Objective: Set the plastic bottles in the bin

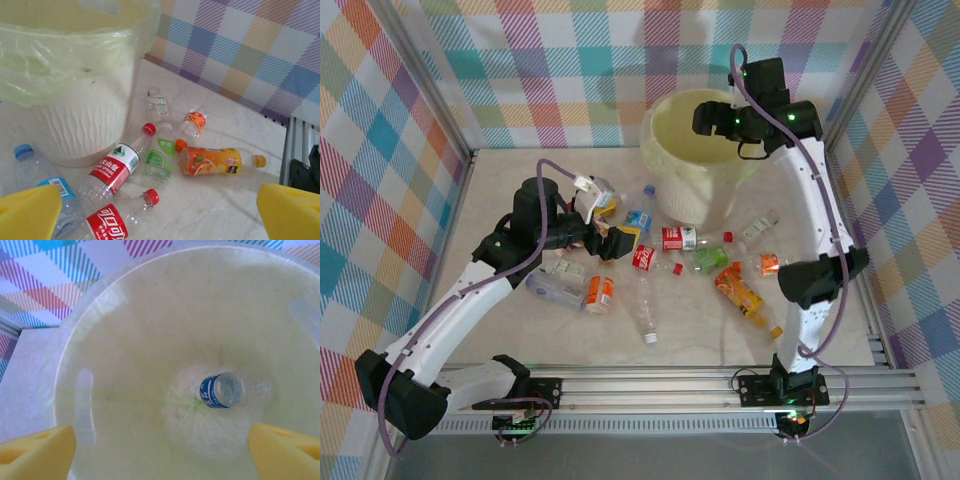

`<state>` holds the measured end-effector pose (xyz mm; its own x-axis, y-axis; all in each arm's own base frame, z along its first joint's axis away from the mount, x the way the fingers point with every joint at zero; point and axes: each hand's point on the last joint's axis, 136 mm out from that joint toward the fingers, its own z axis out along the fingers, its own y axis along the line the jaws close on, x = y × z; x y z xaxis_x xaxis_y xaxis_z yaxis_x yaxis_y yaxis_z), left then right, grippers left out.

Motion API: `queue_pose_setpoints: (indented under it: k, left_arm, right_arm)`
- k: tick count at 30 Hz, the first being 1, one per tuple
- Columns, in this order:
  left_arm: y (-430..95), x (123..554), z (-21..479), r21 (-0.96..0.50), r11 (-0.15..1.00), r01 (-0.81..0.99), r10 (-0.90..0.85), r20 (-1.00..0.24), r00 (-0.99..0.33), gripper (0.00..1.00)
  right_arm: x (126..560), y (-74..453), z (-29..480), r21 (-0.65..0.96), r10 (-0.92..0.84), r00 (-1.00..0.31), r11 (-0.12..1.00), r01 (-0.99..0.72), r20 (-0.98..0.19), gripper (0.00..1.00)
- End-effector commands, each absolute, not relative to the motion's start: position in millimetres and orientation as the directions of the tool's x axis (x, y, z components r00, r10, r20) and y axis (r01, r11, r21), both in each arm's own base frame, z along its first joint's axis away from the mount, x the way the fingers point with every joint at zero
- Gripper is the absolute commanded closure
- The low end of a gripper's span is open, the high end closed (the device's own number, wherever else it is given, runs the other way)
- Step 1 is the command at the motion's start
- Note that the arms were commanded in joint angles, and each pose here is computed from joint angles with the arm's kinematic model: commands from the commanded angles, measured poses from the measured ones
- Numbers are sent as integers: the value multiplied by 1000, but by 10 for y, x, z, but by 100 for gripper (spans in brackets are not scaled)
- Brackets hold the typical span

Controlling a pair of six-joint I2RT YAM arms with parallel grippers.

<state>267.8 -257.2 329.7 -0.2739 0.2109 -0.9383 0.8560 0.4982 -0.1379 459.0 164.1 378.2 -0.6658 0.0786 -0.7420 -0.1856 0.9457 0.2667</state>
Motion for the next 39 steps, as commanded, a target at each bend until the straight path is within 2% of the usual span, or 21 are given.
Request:
queue_pose_setpoints:
  k: [1, 11, 19, 27, 39]
  left_arm:
    - [-2614, 2493, 3408, -99, 419, 903, 248, -944, -218, 0]
    - [-2569, 2258, 3385, -78, 344, 936, 330, -923, -198, 0]
    - [-2465, 2041, 3363, 7, 290, 957, 376, -920, -107, 0]
    - [-2369, 1957, 3325, -13, 302, 953, 433, -889, -149, 0]
    - [-2171, 1715, 3020, -74, 353, 933, 442, -865, -236, 0]
  right_arm:
    - [4334, 1772, 3924, 210, -6, -613, 937, -280, -790, 10]
    - [3388, 1971, 3628, 211, -61, -618, 910, -357, -784, 9]
    - [2768, 2173, 3028, 286, -53, -694, 887, -364, -718, 10]
    - [2430, 2376, 2335, 332, -53, -779, 885, -327, -625, 11]
    - [2272, 2885, 1617, 362, -65, -842, 883, -299, -536, 11]
